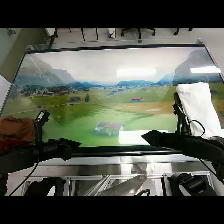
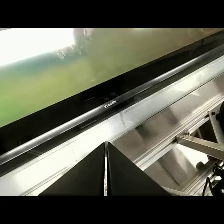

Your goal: Fold the shirts.

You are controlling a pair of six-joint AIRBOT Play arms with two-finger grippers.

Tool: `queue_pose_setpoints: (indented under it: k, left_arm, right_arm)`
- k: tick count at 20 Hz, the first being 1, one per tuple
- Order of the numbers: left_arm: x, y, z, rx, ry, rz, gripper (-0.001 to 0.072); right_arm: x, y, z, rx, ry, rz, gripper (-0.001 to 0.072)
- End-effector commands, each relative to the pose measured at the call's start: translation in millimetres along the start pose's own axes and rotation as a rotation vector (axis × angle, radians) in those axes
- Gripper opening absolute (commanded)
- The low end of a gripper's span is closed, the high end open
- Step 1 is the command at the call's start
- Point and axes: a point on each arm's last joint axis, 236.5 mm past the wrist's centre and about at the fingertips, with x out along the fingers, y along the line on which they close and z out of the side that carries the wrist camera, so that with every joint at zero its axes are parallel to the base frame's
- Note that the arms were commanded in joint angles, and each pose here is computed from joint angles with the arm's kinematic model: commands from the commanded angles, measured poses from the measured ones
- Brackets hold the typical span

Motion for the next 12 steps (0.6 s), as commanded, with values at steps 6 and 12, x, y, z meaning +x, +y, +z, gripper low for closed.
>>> queue_pose_setpoints:
  k: [6, 12]
  left_arm:
    - [4.5, 66.9, 27.0, 0.045, 0.081, 0.258, 0.0019]
    - [-124.8, 231.7, 101.1, -0.021, 0.052, 1.121, 0.0704]
  right_arm:
    - [0.0, 0.2, -0.1, -0.001, 0.0, 0.001, 0.0024]
    - [0.0, 0.2, -0.1, -0.001, 0.0, 0.001, 0.0024]
